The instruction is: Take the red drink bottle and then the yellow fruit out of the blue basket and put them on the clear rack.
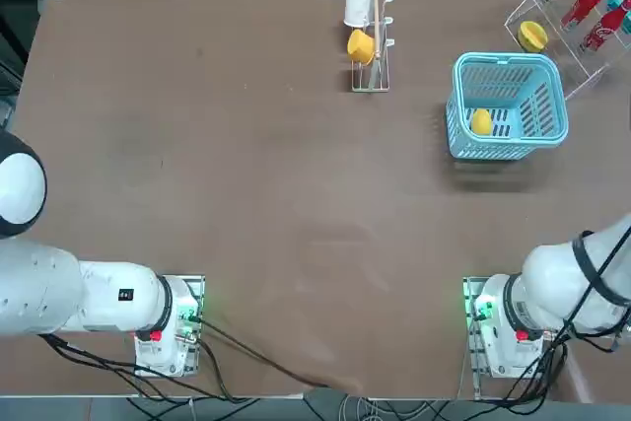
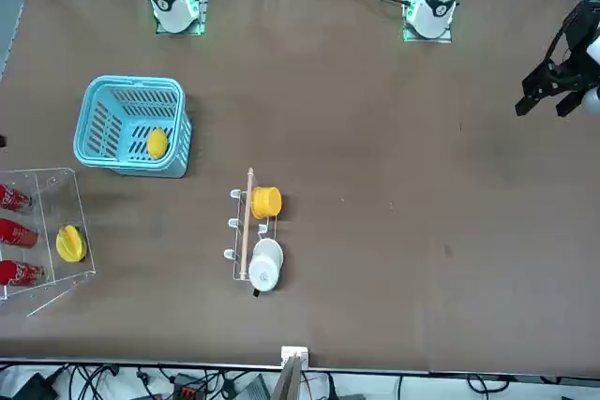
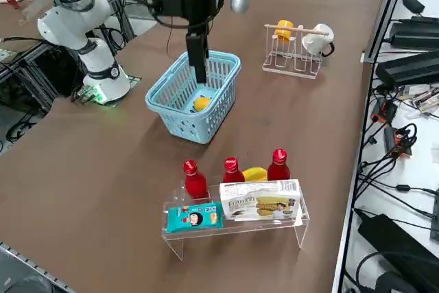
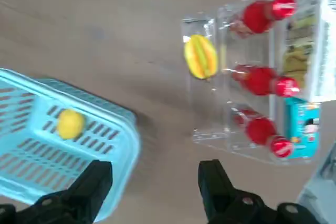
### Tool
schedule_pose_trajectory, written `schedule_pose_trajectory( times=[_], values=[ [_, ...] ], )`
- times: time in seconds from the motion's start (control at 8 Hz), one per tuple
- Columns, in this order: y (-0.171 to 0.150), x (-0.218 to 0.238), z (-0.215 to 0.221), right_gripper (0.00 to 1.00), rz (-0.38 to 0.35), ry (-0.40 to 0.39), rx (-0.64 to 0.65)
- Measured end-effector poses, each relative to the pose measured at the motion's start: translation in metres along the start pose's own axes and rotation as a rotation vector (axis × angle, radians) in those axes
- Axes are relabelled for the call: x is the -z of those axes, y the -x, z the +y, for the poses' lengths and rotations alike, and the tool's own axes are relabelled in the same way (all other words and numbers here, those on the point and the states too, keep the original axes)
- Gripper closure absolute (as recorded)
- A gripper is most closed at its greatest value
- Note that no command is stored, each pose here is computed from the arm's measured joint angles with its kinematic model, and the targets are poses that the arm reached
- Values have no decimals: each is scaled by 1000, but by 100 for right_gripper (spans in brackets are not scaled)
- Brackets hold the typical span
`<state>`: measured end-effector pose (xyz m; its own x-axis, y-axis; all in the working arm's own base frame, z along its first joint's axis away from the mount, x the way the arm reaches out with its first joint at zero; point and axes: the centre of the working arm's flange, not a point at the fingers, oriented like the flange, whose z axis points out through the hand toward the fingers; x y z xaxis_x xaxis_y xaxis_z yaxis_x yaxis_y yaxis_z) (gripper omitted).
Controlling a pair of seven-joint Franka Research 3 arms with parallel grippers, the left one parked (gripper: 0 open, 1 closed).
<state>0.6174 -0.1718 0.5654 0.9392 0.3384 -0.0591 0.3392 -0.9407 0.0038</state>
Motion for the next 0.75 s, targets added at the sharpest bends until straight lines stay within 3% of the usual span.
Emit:
schedule_pose_trajectory(
  times=[0.25, 0.5, 0.75],
  values=[
    [-9, -10, -53, 0, -26, -40, -117],
    [-16, -22, -123, 0, -22, -29, -238],
    [3, -57, -167, 0, -6, -20, -321]
  ],
)
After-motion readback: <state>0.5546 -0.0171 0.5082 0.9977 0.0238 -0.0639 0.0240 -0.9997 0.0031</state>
